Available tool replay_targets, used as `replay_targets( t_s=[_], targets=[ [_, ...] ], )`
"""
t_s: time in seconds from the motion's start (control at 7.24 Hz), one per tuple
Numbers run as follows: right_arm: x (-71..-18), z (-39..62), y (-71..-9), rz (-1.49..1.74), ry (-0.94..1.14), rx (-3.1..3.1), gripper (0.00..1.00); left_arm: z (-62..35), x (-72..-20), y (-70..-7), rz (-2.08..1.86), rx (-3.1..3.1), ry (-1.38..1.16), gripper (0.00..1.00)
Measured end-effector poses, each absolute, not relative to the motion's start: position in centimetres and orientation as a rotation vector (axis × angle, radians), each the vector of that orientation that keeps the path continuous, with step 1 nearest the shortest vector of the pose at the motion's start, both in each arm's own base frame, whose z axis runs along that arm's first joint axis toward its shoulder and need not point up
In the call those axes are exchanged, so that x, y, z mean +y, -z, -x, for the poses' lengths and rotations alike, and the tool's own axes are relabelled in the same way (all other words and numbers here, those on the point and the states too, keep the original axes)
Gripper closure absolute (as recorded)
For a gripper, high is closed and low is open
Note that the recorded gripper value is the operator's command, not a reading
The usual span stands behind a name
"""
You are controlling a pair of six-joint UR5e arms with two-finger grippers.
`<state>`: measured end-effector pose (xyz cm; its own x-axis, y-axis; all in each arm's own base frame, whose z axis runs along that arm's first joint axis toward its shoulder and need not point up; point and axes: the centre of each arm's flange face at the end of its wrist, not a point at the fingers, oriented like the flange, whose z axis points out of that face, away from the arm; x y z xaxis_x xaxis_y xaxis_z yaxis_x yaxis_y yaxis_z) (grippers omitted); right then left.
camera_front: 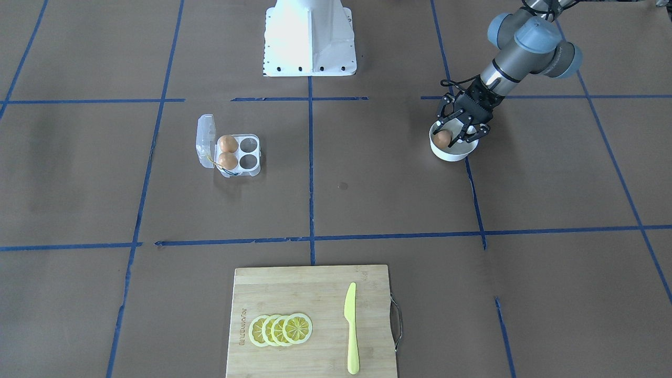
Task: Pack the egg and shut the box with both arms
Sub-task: 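Lower the left gripper into the bowl and close on the brown egg, then lift the brown egg out of the bowl with the left gripper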
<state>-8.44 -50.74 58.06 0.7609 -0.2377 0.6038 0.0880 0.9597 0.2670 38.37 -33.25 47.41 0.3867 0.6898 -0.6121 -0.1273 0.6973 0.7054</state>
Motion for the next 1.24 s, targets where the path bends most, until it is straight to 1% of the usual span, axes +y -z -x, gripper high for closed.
replay_targets(
  t_s=[0.14,0.28,0.41,0.69,0.83,1.24],
  targets=[
    [-50.7,8.4,-58.0,-0.229,0.179,-0.685,0.0,-38.2,-33.3,-47.3,-0.63,1.054,-0.572,0.86],
    [-50.7,8.4,-58.0,-0.229,0.179,-0.685,0.0,-37.8,-33.7,-46.9,-0.651,1.051,-0.583,0.97],
    [-50.8,8.4,-58.0,-0.23,0.179,-0.685,0.0,-36.6,-34.8,-46.7,-0.695,1.034,-0.619,1.0],
    [-50.8,8.5,-58.0,-0.229,0.178,-0.685,0.0,-32.2,-38.7,-45.6,-0.81,1.002,-0.691,1.0],
    [-50.8,8.5,-58.0,-0.23,0.178,-0.685,0.0,-31.2,-40.7,-43.4,-0.879,1.007,-0.697,1.0],
    [-50.9,8.5,-57.9,-0.231,0.178,-0.686,0.0,-34.4,-44.9,-30.9,-1.117,1.103,-0.721,1.0]
  ],
)
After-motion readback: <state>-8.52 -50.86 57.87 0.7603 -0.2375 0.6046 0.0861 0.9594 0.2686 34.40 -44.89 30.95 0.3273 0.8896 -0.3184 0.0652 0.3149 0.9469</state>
